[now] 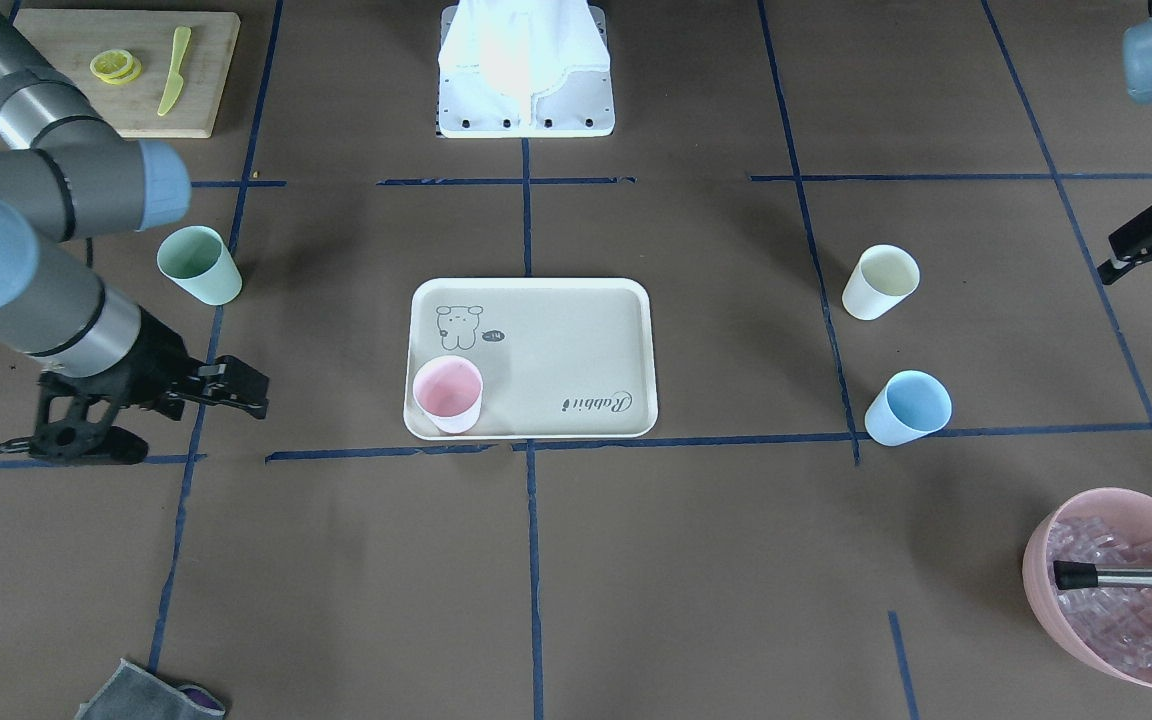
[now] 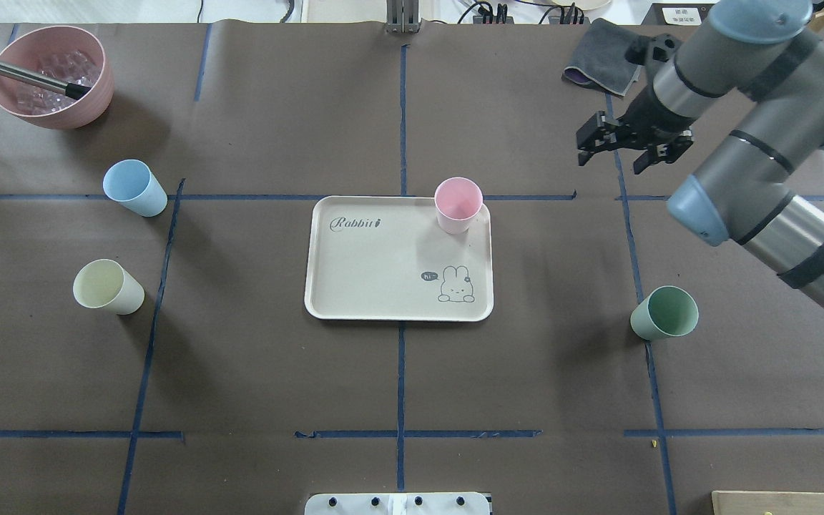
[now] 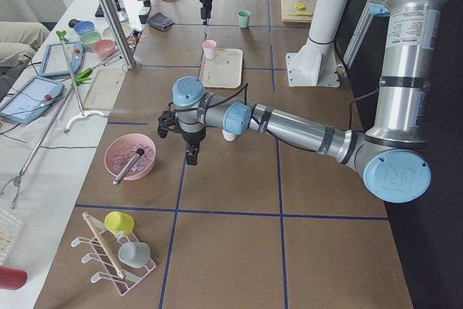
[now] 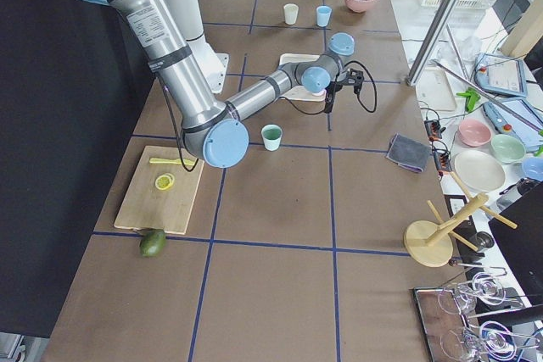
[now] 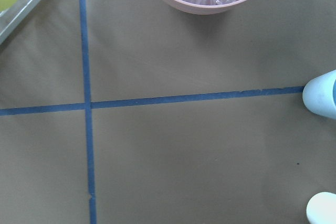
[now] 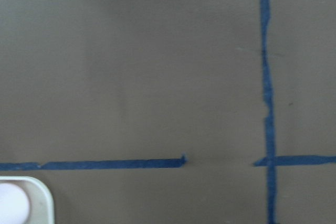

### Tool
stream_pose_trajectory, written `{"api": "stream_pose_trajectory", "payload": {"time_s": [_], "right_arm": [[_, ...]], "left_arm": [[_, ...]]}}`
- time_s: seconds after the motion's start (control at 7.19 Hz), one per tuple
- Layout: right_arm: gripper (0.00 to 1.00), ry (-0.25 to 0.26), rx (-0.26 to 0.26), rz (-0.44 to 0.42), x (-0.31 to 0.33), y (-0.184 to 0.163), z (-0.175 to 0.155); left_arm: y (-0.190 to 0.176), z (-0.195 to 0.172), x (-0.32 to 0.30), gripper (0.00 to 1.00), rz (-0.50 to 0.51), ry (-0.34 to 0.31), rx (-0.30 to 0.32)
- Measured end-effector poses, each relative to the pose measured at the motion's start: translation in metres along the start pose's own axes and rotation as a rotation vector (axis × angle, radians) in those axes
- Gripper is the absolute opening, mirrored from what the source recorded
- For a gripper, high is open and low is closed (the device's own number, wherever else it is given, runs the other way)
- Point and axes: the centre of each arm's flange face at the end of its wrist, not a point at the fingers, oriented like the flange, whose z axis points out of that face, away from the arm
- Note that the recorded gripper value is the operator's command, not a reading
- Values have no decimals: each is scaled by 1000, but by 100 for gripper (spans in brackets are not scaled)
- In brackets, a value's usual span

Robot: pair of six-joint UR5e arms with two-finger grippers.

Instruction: Place all cups on tray

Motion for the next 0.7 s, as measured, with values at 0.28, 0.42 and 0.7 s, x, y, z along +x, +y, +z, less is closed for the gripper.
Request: {"api": "stream_pose_trajectory", "payload": {"time_s": [0.28, 0.42, 0.7], "right_arm": [[99, 33, 3, -138, 110, 1, -23], [99, 45, 3, -185, 151, 5, -32], [99, 55, 1, -214, 182, 10, -37]], "left_arm": [[18, 49, 60, 100, -37, 6, -8], [28, 72, 84, 100, -53, -13, 4], [47, 100, 114, 100, -78, -30, -5]]}}
